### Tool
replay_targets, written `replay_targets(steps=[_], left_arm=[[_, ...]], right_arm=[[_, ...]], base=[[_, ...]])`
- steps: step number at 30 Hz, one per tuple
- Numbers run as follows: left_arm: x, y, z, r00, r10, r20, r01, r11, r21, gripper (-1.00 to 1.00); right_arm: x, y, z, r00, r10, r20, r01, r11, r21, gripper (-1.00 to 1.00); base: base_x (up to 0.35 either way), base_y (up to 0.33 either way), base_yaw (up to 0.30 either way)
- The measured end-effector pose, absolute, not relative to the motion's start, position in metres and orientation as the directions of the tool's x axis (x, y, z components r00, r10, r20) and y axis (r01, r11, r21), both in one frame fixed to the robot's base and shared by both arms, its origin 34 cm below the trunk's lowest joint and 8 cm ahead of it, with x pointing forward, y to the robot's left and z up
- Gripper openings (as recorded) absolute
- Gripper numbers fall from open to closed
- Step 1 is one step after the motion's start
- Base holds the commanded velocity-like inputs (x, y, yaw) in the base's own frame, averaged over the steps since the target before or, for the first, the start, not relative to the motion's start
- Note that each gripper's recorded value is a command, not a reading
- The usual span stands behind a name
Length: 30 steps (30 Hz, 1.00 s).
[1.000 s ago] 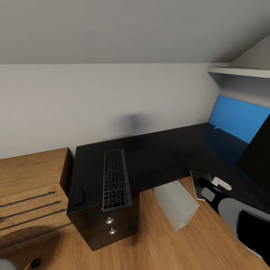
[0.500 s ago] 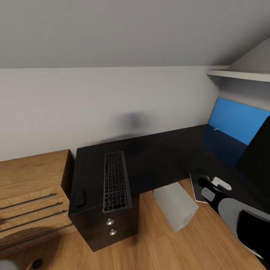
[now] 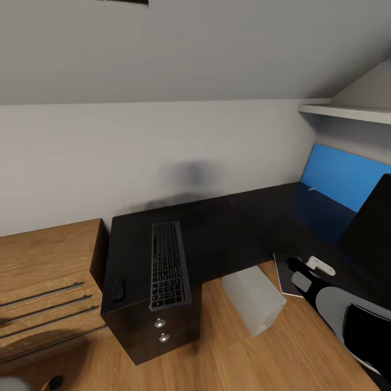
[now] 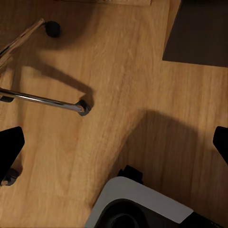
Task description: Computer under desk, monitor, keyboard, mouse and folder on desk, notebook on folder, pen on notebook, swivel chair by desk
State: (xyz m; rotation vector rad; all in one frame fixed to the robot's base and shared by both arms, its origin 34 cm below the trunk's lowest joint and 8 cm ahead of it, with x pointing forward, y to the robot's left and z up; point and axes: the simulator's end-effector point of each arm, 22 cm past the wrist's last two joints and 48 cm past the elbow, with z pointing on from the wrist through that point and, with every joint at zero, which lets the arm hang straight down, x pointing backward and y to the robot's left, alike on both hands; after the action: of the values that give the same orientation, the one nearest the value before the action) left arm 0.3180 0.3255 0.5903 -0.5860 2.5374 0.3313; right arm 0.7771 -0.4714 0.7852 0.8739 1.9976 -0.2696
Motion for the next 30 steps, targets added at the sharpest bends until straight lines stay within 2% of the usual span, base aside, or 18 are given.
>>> replay_targets(steps=[21, 30], left_arm=[[0.302, 0.327, 0.606, -0.793, -0.342, -0.504, -0.463, 0.876, 0.135, 1.0], [0.298, 0.327, 0.605, -0.798, -0.341, -0.497, -0.461, 0.876, 0.14, 1.0]], right_arm=[[0.777, -0.469, 0.809, -0.331, 0.469, -0.819, 0.668, 0.729, 0.147, 1.0], [0.781, -0.464, 0.811, -0.358, 0.422, -0.833, 0.637, 0.763, 0.112, 1.0]], base=[[0.0, 0.0, 0.0], [0.0, 0.0, 0.0]])
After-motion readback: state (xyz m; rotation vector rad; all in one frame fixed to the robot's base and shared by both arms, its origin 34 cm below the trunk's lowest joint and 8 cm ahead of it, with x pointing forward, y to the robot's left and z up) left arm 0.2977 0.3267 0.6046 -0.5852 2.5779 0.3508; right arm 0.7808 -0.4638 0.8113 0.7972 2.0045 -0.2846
